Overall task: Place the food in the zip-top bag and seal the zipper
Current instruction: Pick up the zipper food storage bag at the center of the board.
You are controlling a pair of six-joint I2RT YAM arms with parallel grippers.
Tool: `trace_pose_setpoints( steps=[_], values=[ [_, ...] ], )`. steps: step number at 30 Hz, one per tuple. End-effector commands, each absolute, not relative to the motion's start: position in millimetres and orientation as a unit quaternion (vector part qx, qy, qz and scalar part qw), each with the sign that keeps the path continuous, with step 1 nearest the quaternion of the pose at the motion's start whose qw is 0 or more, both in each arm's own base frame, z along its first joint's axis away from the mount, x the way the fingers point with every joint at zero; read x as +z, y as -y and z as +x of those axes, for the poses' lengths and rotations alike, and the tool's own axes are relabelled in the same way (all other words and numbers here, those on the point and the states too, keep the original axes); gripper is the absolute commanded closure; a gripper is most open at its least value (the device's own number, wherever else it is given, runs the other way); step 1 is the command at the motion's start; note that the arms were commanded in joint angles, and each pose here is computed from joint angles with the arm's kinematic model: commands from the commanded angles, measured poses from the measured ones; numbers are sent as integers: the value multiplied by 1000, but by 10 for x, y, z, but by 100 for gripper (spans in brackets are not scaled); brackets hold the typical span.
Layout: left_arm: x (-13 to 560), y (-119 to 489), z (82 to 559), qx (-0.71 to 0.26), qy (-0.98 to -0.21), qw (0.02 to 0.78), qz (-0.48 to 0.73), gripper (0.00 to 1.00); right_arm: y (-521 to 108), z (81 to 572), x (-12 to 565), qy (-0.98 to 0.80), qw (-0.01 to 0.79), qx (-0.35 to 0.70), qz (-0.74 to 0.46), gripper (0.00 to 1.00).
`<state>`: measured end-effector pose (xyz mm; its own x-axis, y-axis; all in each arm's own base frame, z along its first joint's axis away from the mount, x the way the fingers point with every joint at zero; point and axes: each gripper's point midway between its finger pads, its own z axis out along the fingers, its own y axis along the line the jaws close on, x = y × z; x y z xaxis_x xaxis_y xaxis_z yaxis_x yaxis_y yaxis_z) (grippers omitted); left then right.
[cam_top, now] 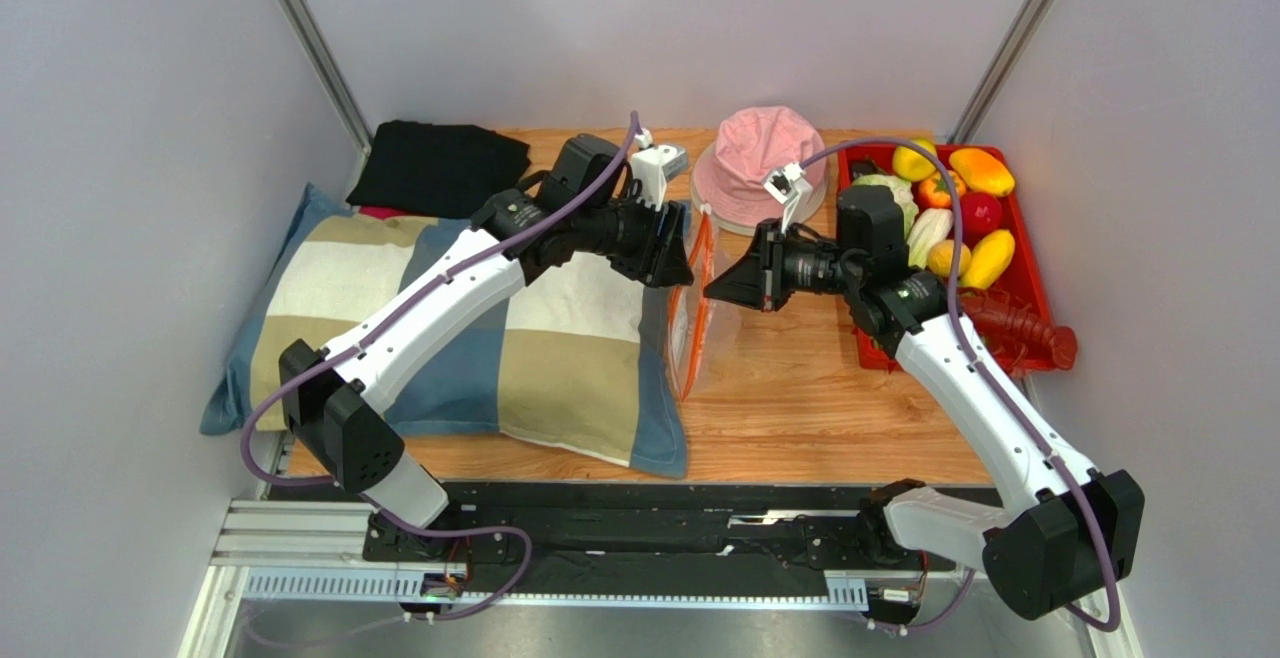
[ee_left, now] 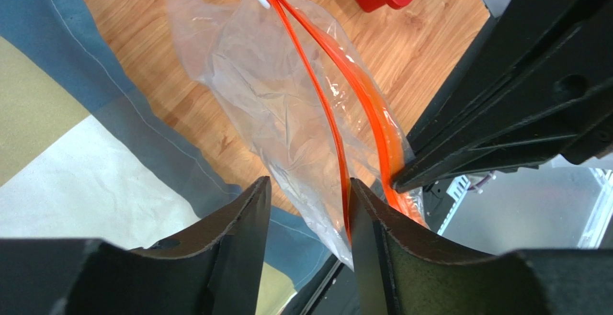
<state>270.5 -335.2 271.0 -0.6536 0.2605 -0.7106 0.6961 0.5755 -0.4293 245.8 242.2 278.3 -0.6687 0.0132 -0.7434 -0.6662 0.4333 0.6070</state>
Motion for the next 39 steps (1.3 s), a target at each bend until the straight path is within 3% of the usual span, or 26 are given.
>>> trace_pose_setpoints(
  steps=[1,5,6,8,14,15,16,19,26,31,39],
  values=[
    [2666,3360,2713,-353,-840,299,283,48,-2421,2452,2993,-747,375,501,-223,100],
    [2680,3382,2672,-365,-834,294,289,54,-2442,2421,3016,-739,363,519,-230,100],
    [2704,3409,2633,-375,-829,290,296,73,-2448,2370,3033,-733,352,533,-237,100],
    [2764,3414,2622,-388,-824,290,295,100,-2457,2374,3036,-726,341,546,-241,100],
    [3003,3433,2563,-422,-808,292,289,100,-2496,2429,3014,-706,297,587,-262,100],
    [3016,3440,2569,-421,-809,292,287,100,-2506,2487,3004,-709,300,584,-259,96],
    [2995,3424,2573,-416,-814,290,284,100,-2502,2546,3044,-714,296,582,-253,82],
    [2941,3298,2672,-372,-834,305,270,100,-2427,2712,2884,-753,261,565,-214,61],
    [2765,3063,2894,-252,-871,352,232,100,-2095,2890,3060,-810,317,473,-142,42],
    [2645,3265,2981,-185,-888,350,233,100,-1903,3003,3075,-845,338,407,-80,42],
    [2588,3765,3212,-213,-890,338,221,100,-1743,2988,2911,-876,323,350,-76,50]
  ],
)
